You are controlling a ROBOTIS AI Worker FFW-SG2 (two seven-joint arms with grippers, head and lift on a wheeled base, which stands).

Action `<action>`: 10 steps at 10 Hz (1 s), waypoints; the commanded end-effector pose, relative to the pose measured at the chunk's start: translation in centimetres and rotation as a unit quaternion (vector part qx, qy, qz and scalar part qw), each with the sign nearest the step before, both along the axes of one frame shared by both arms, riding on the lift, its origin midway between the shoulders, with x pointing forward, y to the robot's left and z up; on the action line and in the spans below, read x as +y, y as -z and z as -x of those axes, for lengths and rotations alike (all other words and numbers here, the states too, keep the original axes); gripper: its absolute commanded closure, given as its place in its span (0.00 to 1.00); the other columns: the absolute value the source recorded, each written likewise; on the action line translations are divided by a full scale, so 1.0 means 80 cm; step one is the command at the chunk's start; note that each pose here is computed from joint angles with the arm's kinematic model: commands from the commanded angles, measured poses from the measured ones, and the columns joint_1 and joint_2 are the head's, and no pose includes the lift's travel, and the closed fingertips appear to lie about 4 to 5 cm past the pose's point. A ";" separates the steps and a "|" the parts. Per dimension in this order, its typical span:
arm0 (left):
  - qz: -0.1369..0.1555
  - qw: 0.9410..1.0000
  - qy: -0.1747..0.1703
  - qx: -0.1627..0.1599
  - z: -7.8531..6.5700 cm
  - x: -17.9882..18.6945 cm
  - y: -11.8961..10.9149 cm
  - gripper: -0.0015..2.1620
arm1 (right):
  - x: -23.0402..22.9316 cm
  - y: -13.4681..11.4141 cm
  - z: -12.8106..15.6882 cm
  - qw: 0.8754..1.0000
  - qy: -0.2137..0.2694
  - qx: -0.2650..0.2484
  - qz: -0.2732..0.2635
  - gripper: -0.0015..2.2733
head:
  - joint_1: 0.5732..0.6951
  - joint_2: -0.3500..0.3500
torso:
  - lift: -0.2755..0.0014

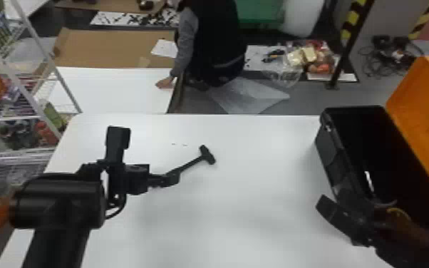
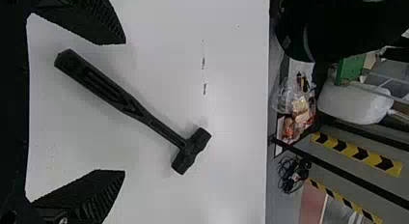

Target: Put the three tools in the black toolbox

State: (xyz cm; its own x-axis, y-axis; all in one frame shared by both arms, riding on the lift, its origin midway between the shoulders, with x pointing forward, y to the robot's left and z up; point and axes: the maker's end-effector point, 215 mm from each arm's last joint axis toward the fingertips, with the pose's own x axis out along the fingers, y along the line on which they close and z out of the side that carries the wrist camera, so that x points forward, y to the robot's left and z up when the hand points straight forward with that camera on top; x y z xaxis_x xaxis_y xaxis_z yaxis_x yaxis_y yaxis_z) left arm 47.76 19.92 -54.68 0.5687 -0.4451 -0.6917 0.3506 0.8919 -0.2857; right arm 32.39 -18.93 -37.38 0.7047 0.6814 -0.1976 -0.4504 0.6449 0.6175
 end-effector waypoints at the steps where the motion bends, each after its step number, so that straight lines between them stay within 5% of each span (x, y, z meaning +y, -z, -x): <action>1: 0.002 1.000 -0.001 0.004 0.000 -0.002 0.010 0.02 | -0.007 -0.002 -0.001 1.000 0.001 -0.001 0.003 0.03 | 1.00 0.53 | 0.80; 7: 0.003 1.000 -0.001 0.012 0.001 -0.009 0.031 0.02 | -0.016 -0.007 0.000 1.000 0.000 -0.004 0.000 0.03 | 1.00 0.49 | 0.80; 10: 0.018 1.000 0.004 0.017 0.016 -0.027 0.041 0.02 | -0.015 -0.009 -0.001 1.000 0.002 -0.007 -0.001 0.03 | 1.00 0.47 | 0.80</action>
State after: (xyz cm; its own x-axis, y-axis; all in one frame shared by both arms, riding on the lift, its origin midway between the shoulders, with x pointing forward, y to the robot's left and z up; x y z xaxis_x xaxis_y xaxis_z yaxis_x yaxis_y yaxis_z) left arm 46.80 18.15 -57.77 0.5447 -0.4672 -0.6965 0.3440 0.8818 -0.3226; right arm 32.41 -20.19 -36.70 0.7098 0.6790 -0.1875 -0.4555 0.6455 0.6131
